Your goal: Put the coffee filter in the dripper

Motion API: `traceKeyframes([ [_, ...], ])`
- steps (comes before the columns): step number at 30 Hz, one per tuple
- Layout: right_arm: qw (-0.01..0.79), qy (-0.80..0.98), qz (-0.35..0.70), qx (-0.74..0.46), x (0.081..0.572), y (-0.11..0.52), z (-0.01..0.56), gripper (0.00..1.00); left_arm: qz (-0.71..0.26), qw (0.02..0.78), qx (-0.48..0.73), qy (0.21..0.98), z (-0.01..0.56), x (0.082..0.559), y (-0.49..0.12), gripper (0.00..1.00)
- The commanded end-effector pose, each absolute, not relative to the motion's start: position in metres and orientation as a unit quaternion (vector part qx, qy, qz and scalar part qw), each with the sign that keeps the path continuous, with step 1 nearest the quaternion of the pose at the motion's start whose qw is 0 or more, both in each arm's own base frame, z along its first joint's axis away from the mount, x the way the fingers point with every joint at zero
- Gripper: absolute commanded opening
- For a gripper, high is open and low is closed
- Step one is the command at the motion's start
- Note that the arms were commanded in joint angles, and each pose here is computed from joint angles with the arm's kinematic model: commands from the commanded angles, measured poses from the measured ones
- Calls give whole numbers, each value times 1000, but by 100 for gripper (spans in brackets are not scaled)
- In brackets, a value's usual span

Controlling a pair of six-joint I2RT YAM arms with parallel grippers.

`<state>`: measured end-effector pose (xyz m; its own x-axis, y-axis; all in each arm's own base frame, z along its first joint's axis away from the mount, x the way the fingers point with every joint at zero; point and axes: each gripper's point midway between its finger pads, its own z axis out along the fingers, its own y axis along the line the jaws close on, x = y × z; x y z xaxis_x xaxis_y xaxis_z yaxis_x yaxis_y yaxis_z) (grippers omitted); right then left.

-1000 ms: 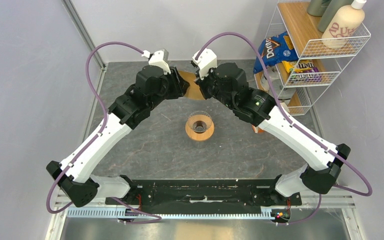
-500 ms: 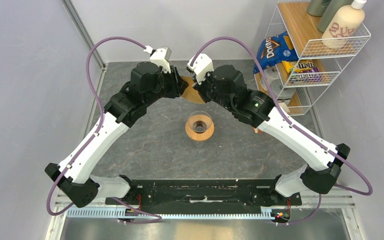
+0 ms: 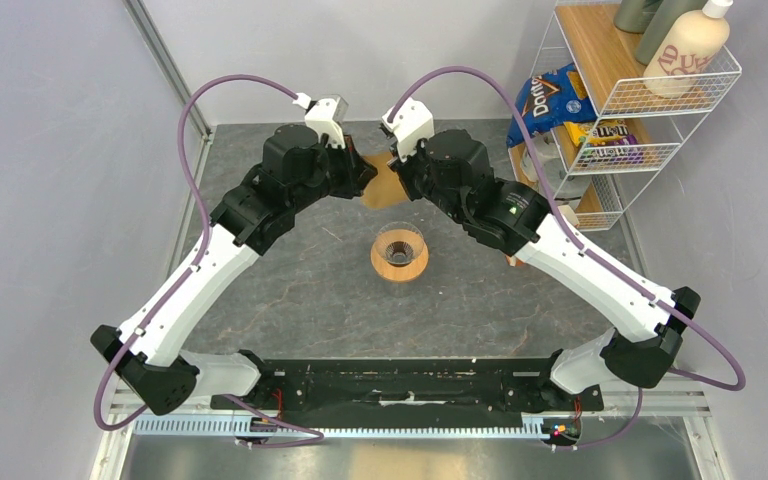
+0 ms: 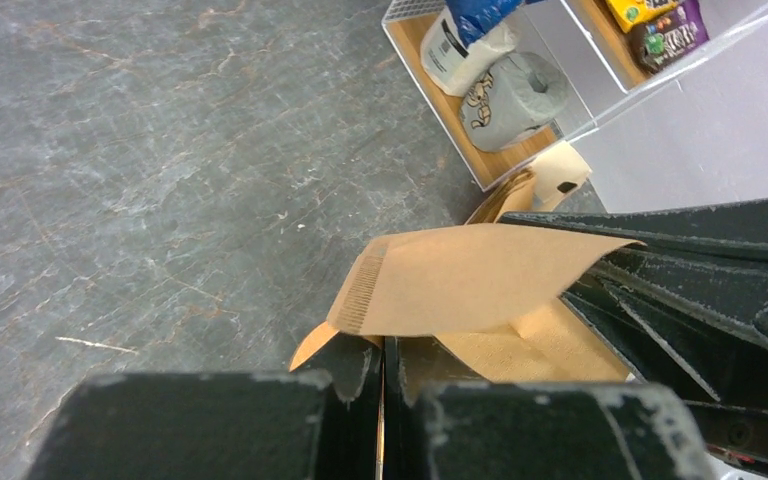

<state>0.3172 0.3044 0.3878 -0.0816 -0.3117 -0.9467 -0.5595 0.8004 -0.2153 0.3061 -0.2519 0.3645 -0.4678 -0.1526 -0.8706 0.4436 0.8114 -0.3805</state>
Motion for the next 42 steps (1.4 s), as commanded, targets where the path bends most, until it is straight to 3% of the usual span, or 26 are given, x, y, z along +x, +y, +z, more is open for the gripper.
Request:
traceKeyframes([
  [1, 642, 704, 129, -276, 316, 307, 424, 0, -315, 523, 133, 781, 376, 298, -258, 3],
  [7, 632, 685, 147, -331, 300, 311, 417, 0, -286, 551, 128, 774, 388, 306, -244, 29],
  [28, 594, 688, 156, -387, 287, 318, 401, 0, -321, 554, 225, 735, 406, 284, -259, 62],
  [31, 594, 688, 154, -387, 287, 318, 401, 0, -310, 552, 223, 741, 402, 286, -256, 56],
  [39, 616, 684, 136, -367, 300, 316, 414, 0, -306, 540, 210, 755, 394, 289, -255, 3],
  [42, 628, 689, 132, -337, 309, 313, 422, 2, -309, 541, 170, 763, 394, 294, -253, 2],
])
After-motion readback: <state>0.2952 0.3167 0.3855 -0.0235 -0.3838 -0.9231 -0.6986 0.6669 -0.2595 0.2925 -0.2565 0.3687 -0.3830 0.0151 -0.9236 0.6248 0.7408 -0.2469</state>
